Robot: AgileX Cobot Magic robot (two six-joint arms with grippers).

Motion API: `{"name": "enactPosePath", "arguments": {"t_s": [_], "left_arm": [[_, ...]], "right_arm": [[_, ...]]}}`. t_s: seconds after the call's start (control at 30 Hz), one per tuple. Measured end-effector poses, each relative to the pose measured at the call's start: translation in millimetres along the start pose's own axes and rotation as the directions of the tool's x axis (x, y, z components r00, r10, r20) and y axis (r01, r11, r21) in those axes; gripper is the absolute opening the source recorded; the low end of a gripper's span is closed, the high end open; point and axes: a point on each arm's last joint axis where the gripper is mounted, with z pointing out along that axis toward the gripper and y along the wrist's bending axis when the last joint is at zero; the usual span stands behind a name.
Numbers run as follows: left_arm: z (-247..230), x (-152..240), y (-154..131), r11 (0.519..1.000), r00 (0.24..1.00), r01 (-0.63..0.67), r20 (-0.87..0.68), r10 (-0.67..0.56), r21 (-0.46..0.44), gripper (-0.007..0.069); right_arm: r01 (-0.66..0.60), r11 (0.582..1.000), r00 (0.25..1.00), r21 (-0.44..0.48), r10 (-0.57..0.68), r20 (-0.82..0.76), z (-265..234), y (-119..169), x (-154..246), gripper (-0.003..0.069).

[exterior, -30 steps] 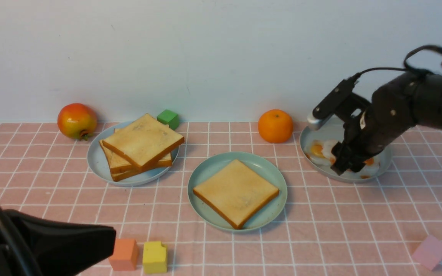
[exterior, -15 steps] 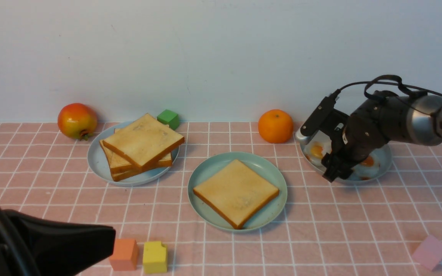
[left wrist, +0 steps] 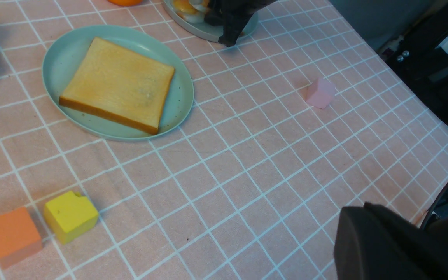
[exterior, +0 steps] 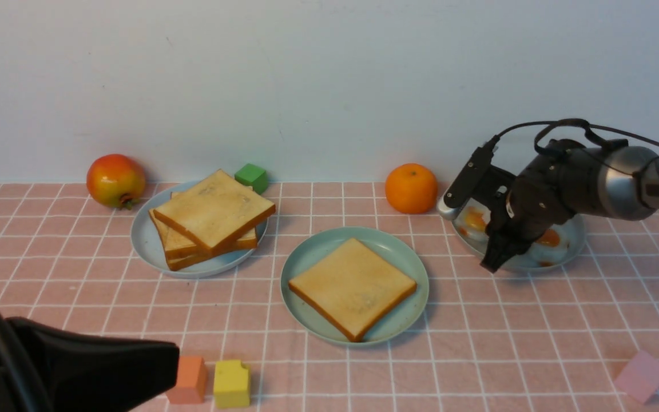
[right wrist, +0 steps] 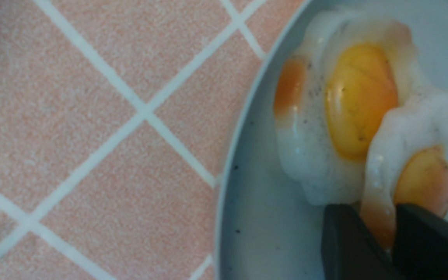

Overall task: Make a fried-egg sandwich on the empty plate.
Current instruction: Use the right arm to grab a fried egg, then use the right arm to place the fried egg on the slice of bread in the middle

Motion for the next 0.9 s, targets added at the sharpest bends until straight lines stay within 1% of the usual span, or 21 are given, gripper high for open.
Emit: {"name": "enactPosePath", "arguments": {"t_s": [0.13,0.17,0.33,0.5,0.57,0.6,0.67,0.7,0.77,0.83,0.9], "left_arm": [[0.0,0.1,0.0,1.0,1.0,0.0,-0.001,0.0,0.0,0.0012],[0.0,0.1,0.0,1.0,1.0,0.0,-0.002,0.0,0.0,0.0012],[0.0,0.2,0.1,1.0,1.0,0.0,-0.003,0.0,-0.001,0.0012],[0.0,1.4,0.3,1.0,1.0,0.0,-0.015,0.0,-0.003,0.0012],[0.0,2.4,1.1,1.0,1.0,-0.008,-0.027,0.008,-0.012,0.0012],[0.0,2.5,1.2,1.0,1.0,-0.008,-0.028,0.008,-0.013,0.0012],[-0.1,2.7,2.3,0.999,0.999,-0.023,-0.031,0.022,-0.024,0.0012],[-0.1,2.7,2.9,0.999,0.999,-0.032,-0.03,0.031,-0.031,0.0012],[-0.1,2.5,3.5,0.999,0.999,-0.04,-0.029,0.039,-0.037,0.0012],[-0.1,2.7,3.9,0.998,0.999,-0.046,-0.032,0.044,-0.042,0.0012],[-0.2,3.9,4.4,0.998,0.998,-0.048,-0.046,0.045,-0.046,0.0012]], "right_arm": [[-0.005,1.0,1.0,0.012,0.005,-0.001,-9.4,-4.9,-0.8,0.0149],[-0.011,1.0,1.0,0.017,0.011,-0.009,-16.0,-7.7,-0.5,0.0128],[-0.027,0.999,0.999,0.02,0.028,-0.045,-36.5,-11.9,1.2,0.0125],[-0.022,0.998,1.0,0.055,0.023,-0.013,-78.6,-16.1,-10.8,0.0125],[0.013,0.997,0.999,0.078,-0.015,0.035,-111.4,-8.4,-26.1,0.0125],[0.018,0.997,0.999,0.081,-0.021,0.046,-116.8,-6.5,-29.0,0.0125],[0.018,0.997,0.996,0.077,-0.025,0.091,-147.2,10.2,-44.0,0.0124],[0.019,0.998,0.992,0.063,-0.027,0.126,-163.2,23.1,-53.2,0.0124],[0.024,0.999,0.984,0.039,-0.03,0.178,-181.1,43.1,-65.3,0.0124],[0.064,0.998,0.968,0.009,-0.064,0.243,-194.7,71.2,-77.9,0.0124],[0.107,0.994,0.951,-0.031,-0.093,0.295,-196.1,102.0,-86.3,0.0124]]}}
